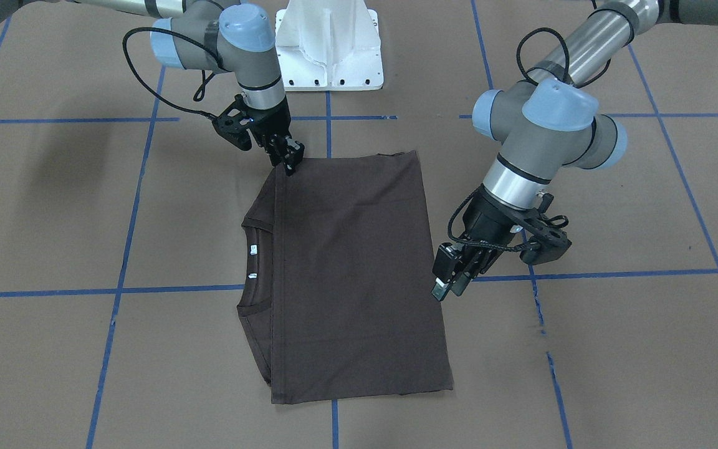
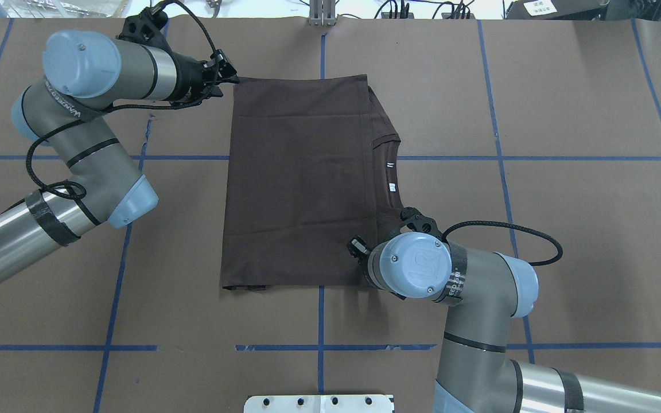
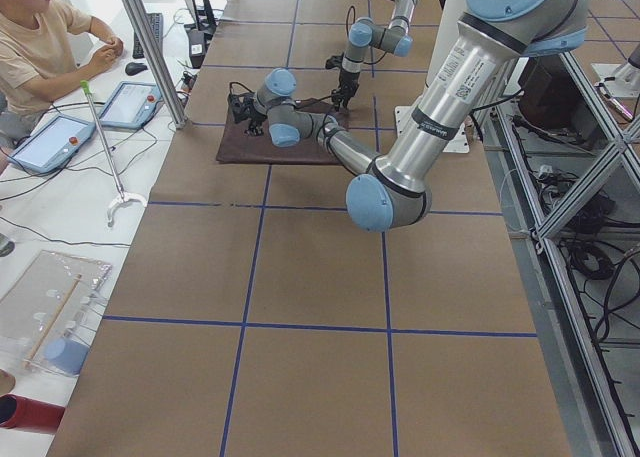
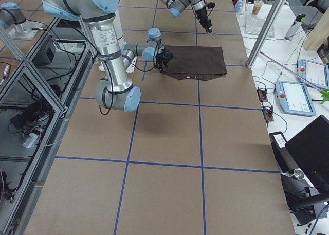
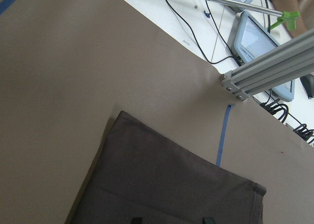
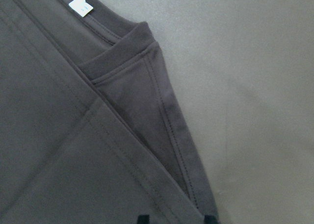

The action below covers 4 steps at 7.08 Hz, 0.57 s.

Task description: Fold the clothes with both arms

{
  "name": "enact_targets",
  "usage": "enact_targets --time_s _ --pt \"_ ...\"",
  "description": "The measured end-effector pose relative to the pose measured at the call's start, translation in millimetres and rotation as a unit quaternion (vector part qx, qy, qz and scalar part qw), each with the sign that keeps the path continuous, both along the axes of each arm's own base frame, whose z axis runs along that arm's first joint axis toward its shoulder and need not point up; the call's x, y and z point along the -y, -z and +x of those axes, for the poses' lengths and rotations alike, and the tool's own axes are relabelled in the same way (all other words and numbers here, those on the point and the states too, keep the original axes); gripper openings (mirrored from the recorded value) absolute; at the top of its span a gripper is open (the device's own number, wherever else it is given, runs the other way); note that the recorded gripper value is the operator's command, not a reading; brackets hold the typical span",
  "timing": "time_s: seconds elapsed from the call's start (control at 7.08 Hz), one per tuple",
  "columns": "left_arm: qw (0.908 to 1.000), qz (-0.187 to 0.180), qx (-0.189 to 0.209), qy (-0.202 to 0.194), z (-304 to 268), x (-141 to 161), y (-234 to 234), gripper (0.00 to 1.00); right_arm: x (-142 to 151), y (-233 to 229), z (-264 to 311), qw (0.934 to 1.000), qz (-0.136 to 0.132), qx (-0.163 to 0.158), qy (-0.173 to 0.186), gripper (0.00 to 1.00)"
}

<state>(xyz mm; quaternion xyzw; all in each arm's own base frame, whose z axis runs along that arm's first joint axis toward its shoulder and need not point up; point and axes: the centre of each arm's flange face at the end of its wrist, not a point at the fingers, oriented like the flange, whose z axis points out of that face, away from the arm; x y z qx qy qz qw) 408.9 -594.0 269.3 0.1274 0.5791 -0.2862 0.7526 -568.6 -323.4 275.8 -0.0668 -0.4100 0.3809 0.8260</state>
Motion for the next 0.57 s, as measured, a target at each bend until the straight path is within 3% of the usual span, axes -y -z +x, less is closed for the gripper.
enact_targets --time_s 0.57 --pt "1.0 0.0 -0.001 -0.001 1.0 -1.5 1.2 0.51 0.5 -6.8 1.0 0.9999 -0.009 -0.013 -0.002 0.49"
